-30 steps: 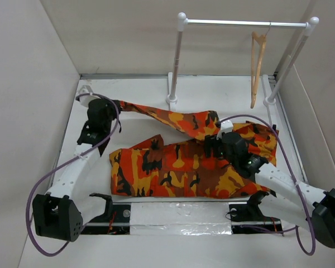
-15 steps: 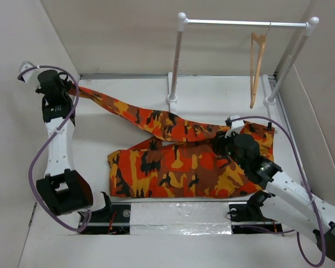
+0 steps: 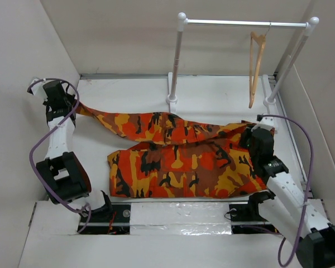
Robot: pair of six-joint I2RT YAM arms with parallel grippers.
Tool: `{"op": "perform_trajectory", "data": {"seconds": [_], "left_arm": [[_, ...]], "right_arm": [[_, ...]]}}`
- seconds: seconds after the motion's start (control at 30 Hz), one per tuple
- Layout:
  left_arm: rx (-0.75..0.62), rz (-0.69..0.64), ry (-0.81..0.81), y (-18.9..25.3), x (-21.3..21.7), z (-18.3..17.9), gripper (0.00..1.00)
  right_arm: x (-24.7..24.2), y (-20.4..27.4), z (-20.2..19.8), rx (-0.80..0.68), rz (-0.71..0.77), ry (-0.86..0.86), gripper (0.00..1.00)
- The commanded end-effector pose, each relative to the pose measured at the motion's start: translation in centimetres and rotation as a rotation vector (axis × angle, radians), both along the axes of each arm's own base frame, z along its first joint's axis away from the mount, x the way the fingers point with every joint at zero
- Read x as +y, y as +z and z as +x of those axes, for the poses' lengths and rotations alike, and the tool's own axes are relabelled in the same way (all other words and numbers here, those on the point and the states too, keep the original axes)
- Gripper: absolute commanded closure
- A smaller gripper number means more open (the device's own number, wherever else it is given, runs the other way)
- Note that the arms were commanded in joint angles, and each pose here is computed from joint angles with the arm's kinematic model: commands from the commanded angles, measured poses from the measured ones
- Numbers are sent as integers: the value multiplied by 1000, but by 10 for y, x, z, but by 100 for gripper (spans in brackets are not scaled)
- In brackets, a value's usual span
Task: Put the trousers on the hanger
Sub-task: Flatten out the trousers at the center of the board.
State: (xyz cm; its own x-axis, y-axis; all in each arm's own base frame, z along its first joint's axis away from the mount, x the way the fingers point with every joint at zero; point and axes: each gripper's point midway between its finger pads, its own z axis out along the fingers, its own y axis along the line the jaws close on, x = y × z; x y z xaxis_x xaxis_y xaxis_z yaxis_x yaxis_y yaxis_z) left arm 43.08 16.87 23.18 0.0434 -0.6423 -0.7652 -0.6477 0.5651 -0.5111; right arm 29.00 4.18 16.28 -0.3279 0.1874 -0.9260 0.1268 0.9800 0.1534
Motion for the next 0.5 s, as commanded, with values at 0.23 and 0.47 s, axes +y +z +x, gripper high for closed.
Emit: {"op": "perform_trajectory", "data": {"seconds": [0.23, 0.47], "left_arm": [[-244, -44, -31, 69, -13, 6, 100], [-446, -103, -118, 137, -35, 8, 100]], "right_arm": [[-50, -24, 69, 88, 73, -40, 22], [-60, -51, 109, 147, 166, -14, 19]]}}
